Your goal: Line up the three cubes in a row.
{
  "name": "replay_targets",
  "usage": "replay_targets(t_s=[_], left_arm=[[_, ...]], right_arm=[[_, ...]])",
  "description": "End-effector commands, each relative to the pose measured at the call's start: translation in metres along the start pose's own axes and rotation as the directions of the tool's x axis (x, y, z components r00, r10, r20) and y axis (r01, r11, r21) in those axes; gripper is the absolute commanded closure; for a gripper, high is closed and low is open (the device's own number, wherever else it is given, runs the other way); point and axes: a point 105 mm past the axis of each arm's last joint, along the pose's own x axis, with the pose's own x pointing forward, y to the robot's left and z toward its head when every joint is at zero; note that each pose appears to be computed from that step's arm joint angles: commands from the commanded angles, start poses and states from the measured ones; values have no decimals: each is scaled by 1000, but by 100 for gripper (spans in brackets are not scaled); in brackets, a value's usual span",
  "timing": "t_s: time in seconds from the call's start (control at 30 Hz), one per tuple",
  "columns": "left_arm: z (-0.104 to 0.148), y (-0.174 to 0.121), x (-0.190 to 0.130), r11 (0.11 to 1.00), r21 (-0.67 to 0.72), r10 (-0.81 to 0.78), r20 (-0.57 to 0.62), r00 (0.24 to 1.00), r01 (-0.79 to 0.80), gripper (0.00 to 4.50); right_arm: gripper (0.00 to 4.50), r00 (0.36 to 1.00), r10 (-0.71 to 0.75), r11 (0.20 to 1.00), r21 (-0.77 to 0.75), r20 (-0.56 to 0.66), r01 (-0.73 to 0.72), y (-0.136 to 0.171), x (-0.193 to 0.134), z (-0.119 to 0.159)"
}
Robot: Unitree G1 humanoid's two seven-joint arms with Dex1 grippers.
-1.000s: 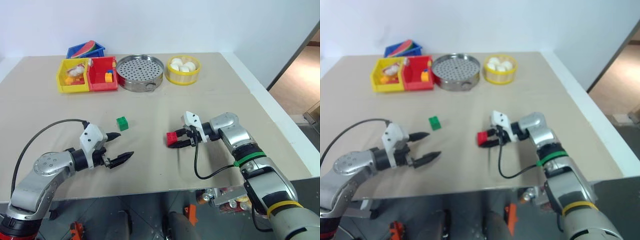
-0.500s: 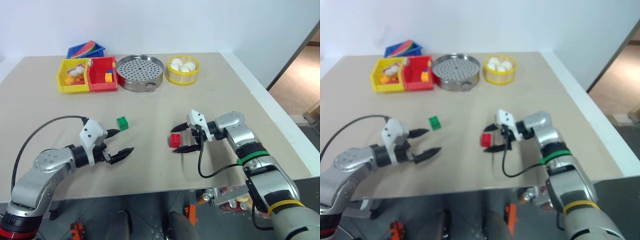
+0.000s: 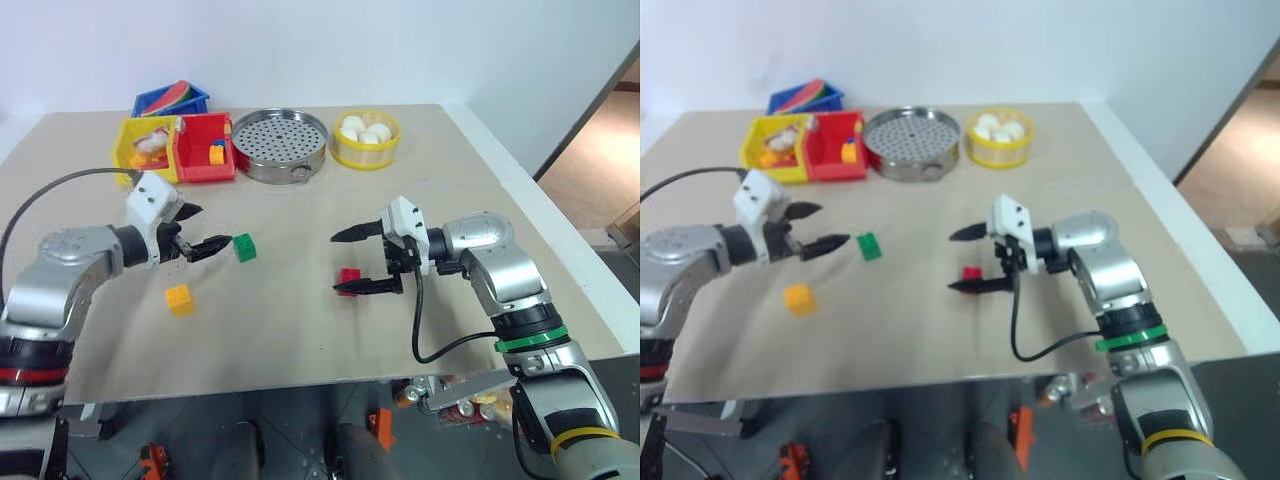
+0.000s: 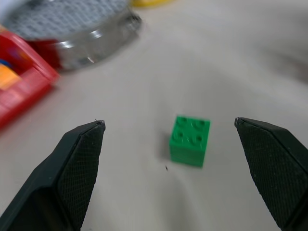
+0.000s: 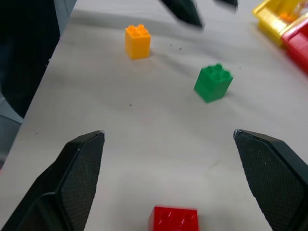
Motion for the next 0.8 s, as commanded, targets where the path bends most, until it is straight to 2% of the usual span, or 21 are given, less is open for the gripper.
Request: replay_targets(t_s=[0.03, 0.3, 0.77, 0.8], left_arm=[[6, 4, 7, 996, -8, -87, 14, 996, 88, 0], [-11, 16, 24, 984, 5, -175, -99, 979, 177, 0], [-17, 18, 56, 967, 64, -231, -172, 958, 245, 0], [-19, 16, 57, 964, 56, -247, -181, 952, 261, 26]], right_arm=[[4, 999, -41, 996, -73, 11, 42, -5, -5, 12], [4, 997, -74, 994, -85, -2, 74, -6, -10, 14], [4, 993, -119, 988, -99, -27, 116, -10, -20, 13], [1, 992, -120, 988, -98, -28, 117, -10, -21, 12]])
